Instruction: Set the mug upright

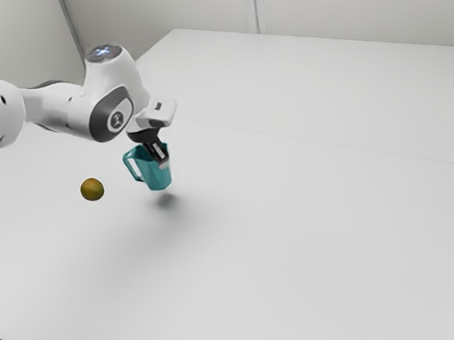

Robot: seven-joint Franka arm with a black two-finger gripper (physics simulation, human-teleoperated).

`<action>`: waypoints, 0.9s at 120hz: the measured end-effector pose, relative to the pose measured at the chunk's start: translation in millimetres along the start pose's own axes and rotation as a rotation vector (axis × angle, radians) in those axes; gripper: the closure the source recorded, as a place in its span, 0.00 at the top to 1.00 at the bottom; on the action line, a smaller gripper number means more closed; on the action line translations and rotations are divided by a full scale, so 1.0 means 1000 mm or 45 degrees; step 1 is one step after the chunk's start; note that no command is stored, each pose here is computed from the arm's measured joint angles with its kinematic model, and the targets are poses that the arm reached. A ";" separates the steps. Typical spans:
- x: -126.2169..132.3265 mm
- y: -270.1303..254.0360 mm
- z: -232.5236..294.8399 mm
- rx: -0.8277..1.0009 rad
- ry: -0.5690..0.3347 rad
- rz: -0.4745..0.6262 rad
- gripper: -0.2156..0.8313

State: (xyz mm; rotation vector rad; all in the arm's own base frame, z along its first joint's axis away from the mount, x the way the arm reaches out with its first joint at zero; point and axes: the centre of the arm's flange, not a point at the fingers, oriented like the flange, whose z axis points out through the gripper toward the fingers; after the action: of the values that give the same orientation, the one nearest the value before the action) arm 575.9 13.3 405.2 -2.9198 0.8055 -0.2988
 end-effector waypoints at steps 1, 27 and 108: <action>-0.002 0.000 0.003 -0.001 -0.002 -0.010 0.04; -0.015 0.012 0.028 -0.007 -0.002 -0.180 0.04; 0.067 -0.024 -0.198 0.135 0.149 -0.370 0.75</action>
State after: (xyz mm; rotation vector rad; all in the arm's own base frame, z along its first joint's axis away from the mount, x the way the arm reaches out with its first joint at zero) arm 601.9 -8.9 612.9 -2.9354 0.3604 -0.5219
